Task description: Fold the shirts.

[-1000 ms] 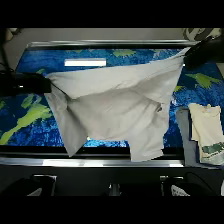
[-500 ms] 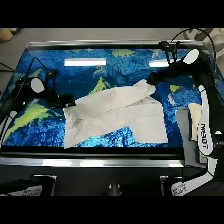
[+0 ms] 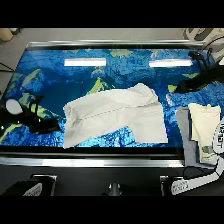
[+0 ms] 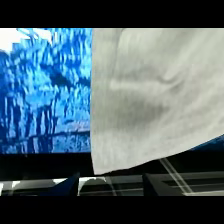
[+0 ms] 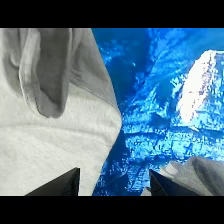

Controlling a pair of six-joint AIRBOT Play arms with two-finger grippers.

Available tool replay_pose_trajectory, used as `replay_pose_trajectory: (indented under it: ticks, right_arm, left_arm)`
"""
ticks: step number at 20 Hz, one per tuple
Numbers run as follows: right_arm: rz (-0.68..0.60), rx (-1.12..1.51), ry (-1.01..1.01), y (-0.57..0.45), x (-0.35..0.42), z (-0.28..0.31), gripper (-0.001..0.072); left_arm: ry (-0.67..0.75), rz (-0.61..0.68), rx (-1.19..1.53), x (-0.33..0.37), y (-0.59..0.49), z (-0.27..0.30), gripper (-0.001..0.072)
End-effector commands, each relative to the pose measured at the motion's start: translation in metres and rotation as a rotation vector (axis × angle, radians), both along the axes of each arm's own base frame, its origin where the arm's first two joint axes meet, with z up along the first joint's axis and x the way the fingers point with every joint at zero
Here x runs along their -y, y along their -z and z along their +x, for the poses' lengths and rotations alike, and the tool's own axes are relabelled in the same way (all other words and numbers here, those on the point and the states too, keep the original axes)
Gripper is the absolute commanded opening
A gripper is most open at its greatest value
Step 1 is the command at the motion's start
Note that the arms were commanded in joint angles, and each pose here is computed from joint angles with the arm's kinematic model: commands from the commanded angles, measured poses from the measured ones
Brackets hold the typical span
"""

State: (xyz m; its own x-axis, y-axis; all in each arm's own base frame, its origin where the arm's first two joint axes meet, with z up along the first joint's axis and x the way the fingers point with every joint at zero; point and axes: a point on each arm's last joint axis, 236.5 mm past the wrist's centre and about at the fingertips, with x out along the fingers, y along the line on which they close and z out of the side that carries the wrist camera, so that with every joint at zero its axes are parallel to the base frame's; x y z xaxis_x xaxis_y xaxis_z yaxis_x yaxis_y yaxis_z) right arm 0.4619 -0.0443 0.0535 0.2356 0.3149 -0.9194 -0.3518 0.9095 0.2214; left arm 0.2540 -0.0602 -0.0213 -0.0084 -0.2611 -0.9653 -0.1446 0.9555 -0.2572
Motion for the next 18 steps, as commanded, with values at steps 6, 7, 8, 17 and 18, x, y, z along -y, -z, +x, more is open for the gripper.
replay_pose_trajectory:
  ticks: [6,7,8,17,18]
  right_arm:
    - [0.01,-0.019,0.01,0.001,0.01,-0.007,0.0433]
    - [0.009,-0.018,0.006,0.001,0.01,-0.007,0.0433]
    - [0.008,-0.017,0.004,0.001,0.01,-0.007,0.0433]
    - [0.006,-0.025,-0.002,0.002,0.01,-0.009,0.0434]
    - [0.003,-0.032,-0.004,0.002,0.011,-0.011,0.0434]
  left_arm:
    - [-0.135,-0.125,-0.026,0.029,0.075,-0.049,0.0497]
    - [-0.139,-0.122,-0.018,0.029,0.077,-0.046,0.0497]
    - [-0.141,-0.119,-0.016,0.028,0.079,-0.044,0.0497]
    - [-0.142,-0.11,-0.055,0.027,0.097,-0.044,0.0488]
    - [-0.143,-0.109,-0.063,0.027,0.098,-0.045,0.0347]
